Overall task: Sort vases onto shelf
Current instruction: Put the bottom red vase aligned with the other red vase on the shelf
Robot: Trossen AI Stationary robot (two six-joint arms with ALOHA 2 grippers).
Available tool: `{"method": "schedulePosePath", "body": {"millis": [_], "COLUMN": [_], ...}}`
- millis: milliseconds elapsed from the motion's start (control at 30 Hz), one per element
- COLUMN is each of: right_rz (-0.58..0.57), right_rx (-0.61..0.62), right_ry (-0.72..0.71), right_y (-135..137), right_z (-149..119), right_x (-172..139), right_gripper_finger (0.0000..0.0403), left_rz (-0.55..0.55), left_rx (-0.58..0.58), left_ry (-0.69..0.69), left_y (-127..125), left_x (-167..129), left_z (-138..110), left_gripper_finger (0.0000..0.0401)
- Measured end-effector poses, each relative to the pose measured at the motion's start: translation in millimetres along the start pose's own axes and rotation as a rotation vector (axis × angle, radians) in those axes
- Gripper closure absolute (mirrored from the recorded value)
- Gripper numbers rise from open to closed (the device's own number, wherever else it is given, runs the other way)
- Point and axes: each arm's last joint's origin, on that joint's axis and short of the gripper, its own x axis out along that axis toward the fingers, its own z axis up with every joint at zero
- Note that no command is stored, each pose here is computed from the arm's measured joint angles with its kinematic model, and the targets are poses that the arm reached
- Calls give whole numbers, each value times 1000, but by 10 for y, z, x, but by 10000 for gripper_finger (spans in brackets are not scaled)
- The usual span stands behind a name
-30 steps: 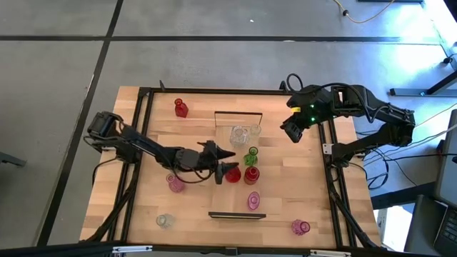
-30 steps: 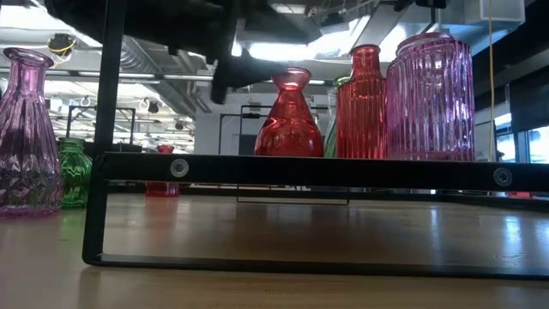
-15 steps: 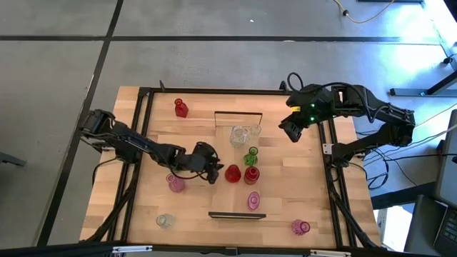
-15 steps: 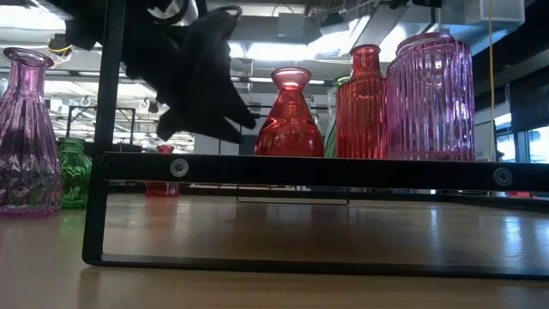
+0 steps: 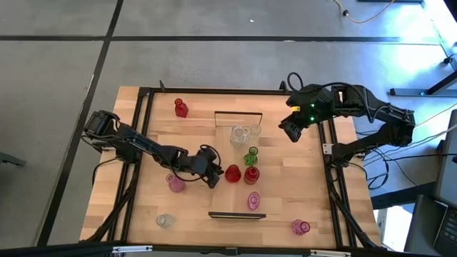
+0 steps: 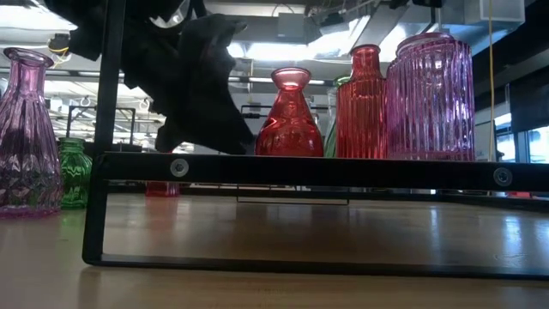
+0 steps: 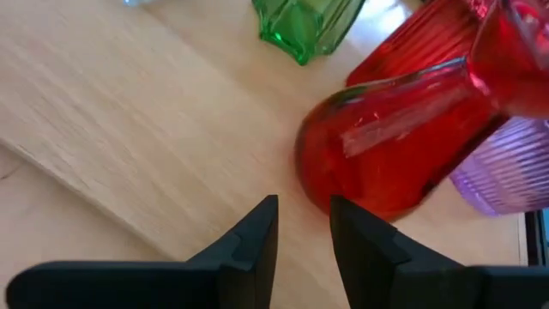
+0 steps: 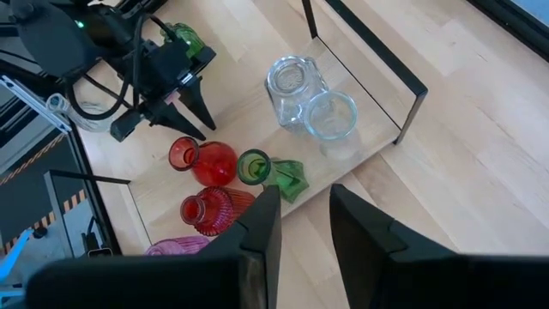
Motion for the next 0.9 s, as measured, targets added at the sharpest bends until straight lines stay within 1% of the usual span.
{"method": "schedulePosePath", "body": {"millis": [133,467,600,900], "right_rz": [-1,-1,-8,-14], "right_rx": [0,0,0,-3], "right_ry": [-1,-1,-5,-8], "right_y": [0,0,-2,-4], "right_z": [0,0,1,2], "right_x": [0,0,0,0], "right_gripper_finger": [317,317,317,317], "left_rz": [-45,-69,-95,-135], "left_rx": [2,-9,-15,-10], "left_ry": [-19,-57,-76,-62], "left_y": [-36,-49,-56,-66], "left_x": [-1,3,7,9], "left_z": [29,82,123,141], "left_gripper_finger": [302,302,302,302]}}
